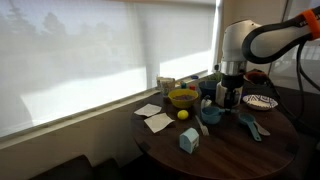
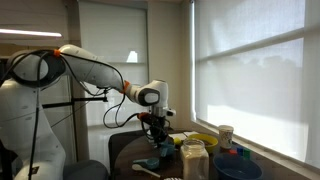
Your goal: Remove the two small blue measuring spoons from the big blue measuring spoon
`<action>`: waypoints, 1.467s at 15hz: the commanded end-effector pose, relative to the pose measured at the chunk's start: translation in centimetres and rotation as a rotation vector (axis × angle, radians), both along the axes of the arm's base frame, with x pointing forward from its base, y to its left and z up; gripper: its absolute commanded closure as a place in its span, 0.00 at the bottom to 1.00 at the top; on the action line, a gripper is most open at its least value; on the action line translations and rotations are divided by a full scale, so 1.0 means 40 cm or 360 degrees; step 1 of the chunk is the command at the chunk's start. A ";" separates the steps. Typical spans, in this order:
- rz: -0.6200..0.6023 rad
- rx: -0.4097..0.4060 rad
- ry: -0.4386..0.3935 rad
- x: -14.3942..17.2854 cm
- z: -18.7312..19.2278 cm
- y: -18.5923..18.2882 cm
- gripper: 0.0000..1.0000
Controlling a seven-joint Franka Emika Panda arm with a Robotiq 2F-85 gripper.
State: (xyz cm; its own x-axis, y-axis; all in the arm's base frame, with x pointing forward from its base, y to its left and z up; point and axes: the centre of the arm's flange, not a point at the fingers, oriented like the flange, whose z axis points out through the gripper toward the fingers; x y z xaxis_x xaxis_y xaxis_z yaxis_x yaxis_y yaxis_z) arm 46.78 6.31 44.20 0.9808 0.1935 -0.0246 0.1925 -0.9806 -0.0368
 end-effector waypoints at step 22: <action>0.0011 0.0160 -0.0040 -0.122 0.147 0.165 0.94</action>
